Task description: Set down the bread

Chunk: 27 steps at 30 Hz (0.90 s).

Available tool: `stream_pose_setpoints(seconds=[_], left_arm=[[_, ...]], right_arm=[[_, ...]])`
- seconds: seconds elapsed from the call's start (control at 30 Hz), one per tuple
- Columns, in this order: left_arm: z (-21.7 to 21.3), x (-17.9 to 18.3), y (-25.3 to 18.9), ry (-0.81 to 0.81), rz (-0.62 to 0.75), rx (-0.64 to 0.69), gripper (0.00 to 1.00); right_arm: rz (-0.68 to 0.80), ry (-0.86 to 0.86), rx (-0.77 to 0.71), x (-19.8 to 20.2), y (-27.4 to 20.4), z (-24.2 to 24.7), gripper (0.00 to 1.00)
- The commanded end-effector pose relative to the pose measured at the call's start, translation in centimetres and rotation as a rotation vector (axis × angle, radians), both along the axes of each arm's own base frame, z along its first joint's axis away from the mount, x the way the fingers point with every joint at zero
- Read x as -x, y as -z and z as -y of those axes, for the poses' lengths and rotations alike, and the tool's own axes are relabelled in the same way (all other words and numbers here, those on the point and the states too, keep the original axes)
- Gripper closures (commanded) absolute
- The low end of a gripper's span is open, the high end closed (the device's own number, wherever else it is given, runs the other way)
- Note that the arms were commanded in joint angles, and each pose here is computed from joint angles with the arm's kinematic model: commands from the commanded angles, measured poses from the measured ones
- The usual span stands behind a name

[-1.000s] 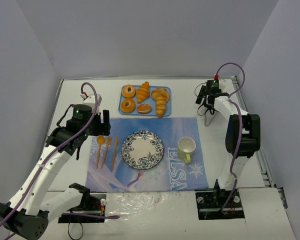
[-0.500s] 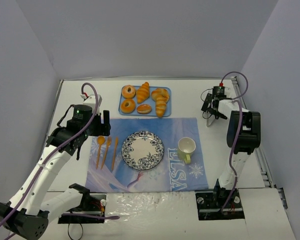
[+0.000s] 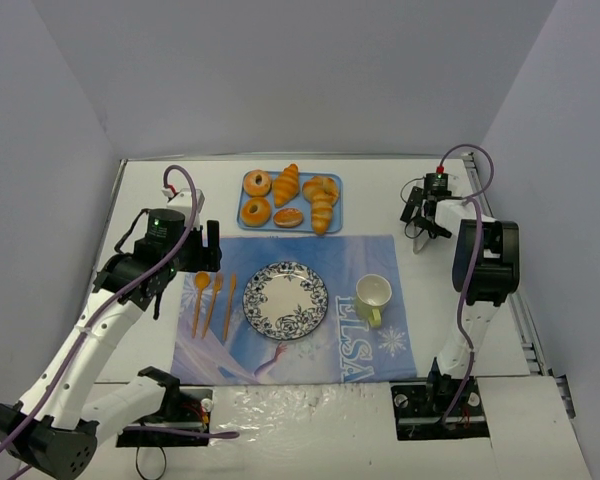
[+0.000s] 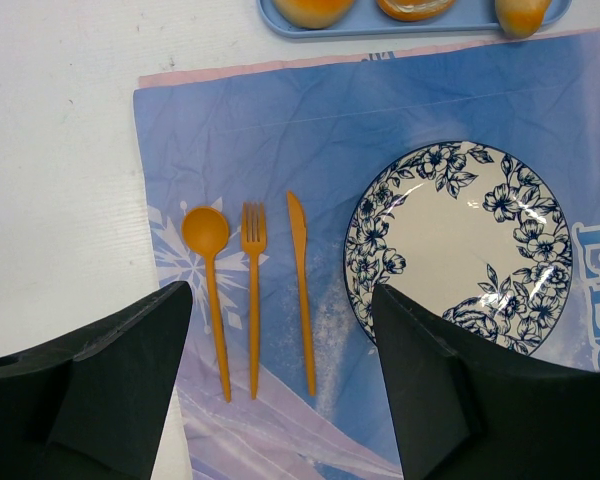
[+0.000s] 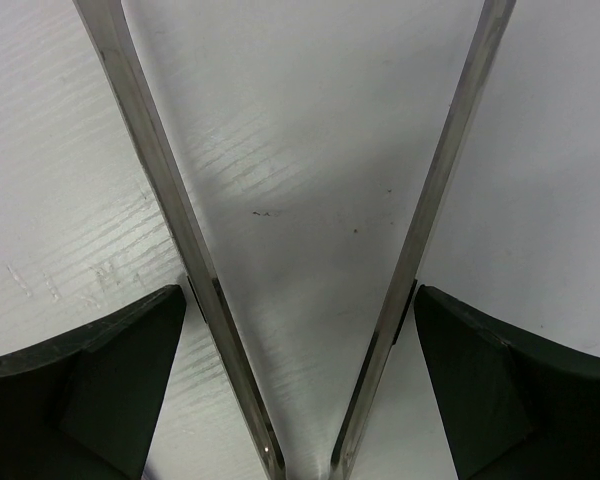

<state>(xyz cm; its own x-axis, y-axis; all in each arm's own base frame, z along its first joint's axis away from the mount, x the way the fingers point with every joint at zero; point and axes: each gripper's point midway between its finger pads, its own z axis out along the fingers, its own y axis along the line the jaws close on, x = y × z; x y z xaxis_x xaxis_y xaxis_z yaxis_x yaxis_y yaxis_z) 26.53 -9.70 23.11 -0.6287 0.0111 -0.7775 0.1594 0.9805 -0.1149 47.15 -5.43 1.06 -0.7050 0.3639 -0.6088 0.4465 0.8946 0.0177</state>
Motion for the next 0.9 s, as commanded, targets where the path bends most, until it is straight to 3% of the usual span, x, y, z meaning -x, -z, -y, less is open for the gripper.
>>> stream_pose_setpoints(seconds=[0.0, 0.23, 0.4, 0.87], left_arm=[[0.5, -0.8, -2.0, 0.006, 0.066, 0.028, 0.31], [0.6, -0.8, -2.0, 0.007, 0.066, 0.029, 0.31], [0.6, -0.8, -2.0, 0.006, 0.066, 0.030, 0.31], [0.5, -0.9, -1.8, 0.002, 0.059, 0.026, 0.31]], right_arm=[[-0.009, -0.003, -0.035, -0.5, 0.9, -0.1, 0.12], [0.020, -0.037, -0.083, -1.2, 0.8, -1.1, 0.48], [0.043, -0.024, -0.075, -1.0, -0.6, -0.9, 0.62], [0.272, -0.073, 0.005, 0.7, -14.8, -4.0, 0.61]])
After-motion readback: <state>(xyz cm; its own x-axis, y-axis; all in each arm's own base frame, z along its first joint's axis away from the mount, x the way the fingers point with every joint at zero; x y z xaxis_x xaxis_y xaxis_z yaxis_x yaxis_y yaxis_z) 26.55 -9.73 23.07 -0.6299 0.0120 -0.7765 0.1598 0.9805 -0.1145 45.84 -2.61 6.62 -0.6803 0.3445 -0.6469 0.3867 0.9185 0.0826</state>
